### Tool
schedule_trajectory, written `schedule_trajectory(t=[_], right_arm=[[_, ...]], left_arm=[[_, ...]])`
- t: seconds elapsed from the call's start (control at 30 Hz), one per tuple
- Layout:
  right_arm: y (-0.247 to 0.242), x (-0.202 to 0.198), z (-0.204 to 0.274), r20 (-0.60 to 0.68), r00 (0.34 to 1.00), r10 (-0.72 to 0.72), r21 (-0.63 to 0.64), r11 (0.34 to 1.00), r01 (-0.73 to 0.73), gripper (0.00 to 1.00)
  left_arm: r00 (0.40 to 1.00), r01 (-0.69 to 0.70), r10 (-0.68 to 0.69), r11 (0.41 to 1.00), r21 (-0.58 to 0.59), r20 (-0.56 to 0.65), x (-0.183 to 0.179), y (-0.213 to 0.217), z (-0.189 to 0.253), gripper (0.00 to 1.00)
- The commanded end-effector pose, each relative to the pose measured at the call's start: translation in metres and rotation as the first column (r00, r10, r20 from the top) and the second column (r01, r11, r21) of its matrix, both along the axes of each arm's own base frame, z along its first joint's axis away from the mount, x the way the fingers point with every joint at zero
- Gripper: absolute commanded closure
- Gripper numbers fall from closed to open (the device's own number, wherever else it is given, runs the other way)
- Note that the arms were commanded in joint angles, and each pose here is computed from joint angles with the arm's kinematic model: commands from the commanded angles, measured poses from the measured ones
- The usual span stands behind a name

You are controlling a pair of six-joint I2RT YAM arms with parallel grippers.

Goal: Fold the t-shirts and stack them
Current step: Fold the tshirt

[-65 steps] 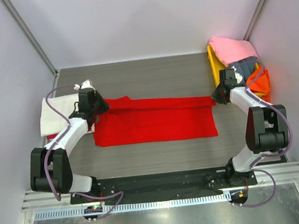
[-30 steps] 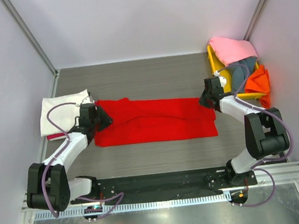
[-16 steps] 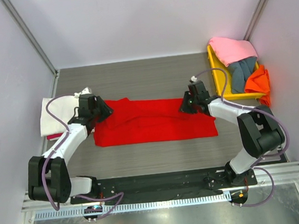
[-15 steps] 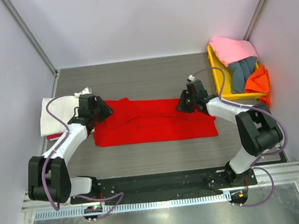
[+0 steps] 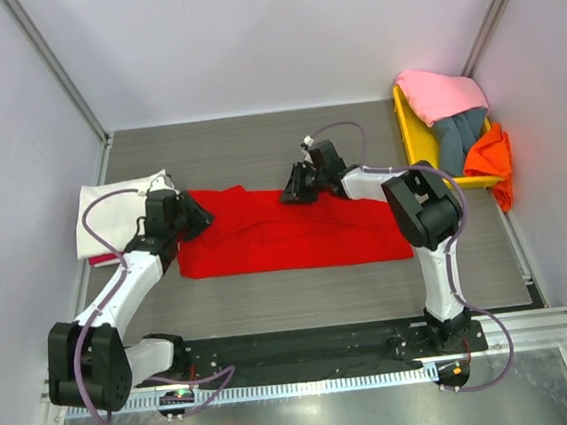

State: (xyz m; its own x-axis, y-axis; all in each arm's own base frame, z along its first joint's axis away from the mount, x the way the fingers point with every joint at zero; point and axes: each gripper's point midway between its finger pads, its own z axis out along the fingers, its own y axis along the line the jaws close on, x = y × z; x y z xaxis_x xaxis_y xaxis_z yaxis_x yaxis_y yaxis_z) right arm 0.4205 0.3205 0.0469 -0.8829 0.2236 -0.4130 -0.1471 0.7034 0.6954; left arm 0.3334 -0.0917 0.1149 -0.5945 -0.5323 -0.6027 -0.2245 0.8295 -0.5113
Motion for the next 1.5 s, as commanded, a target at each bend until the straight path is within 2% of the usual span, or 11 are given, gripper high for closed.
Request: schedule_trajectory(t=[0.0, 0.17, 0.3, 0.43, 0.47, 0.5, 0.87, 0.9, 1.1, 1.27, 1.47], right_arm=[[0.023, -0.015, 0.011, -0.004, 0.999, 0.045, 0.024, 0.999, -0.045, 0.74], [0.035, -0.061, -0.005, -0.046, 0.993, 0.107, 0.006, 0.994, -0.107, 0.77], [0.037, -0.074, 0.018, 0.022, 0.994, 0.111, 0.061, 0.992, -0.113, 0.74], [0.036, -0.08, 0.021, 0.032, 0.99, 0.14, 0.069, 0.988, -0.142, 0.72], [0.037, -0.078, 0.023, 0.039, 0.989, 0.14, 0.069, 0.987, -0.143, 0.69], [0.041, -0.068, 0.027, 0.055, 0.989, 0.136, 0.058, 0.989, -0.139, 0.6], [0.073, -0.018, 0.054, 0.111, 0.987, 0.117, 0.112, 0.985, -0.129, 0.57], [0.074, -0.016, 0.044, 0.08, 0.99, 0.117, 0.102, 0.987, -0.125, 0.57], [0.086, 0.008, 0.046, 0.094, 0.989, 0.11, 0.1, 0.988, -0.12, 0.56], [0.088, 0.028, 0.027, 0.089, 0.991, 0.098, 0.032, 0.994, -0.101, 0.56], [0.099, 0.04, 0.011, 0.078, 0.99, 0.116, 0.032, 0.992, -0.119, 0.56]], left_arm=[[0.999, 0.01, -0.01, 1.0, -0.002, 0.048, -0.003, -0.001, 0.013, 0.59], [0.998, 0.017, -0.016, 1.0, -0.021, 0.065, -0.009, -0.002, 0.019, 0.59], [0.997, 0.002, -0.003, 1.0, 0.004, 0.079, -0.01, 0.003, 0.02, 0.58], [0.998, -0.005, 0.004, 1.0, 0.013, 0.059, -0.008, 0.004, 0.014, 0.58], [0.998, -0.009, 0.008, 1.0, 0.008, 0.059, -0.007, 0.004, 0.014, 0.58], [0.999, -0.012, 0.012, 1.0, 0.004, 0.051, -0.006, 0.003, 0.012, 0.58], [0.997, -0.048, 0.047, 0.999, 0.022, 0.067, -0.009, 0.011, 0.019, 0.58], [0.996, -0.056, 0.055, 0.998, 0.023, 0.066, -0.009, 0.013, 0.019, 0.58], [0.993, -0.104, 0.102, 0.994, 0.032, 0.057, -0.011, 0.02, 0.018, 0.57], [0.99, -0.129, 0.127, 0.991, 0.034, 0.064, -0.015, 0.025, 0.023, 0.55], [0.986, -0.148, 0.143, 0.988, 0.052, 0.089, -0.02, 0.032, 0.031, 0.53]])
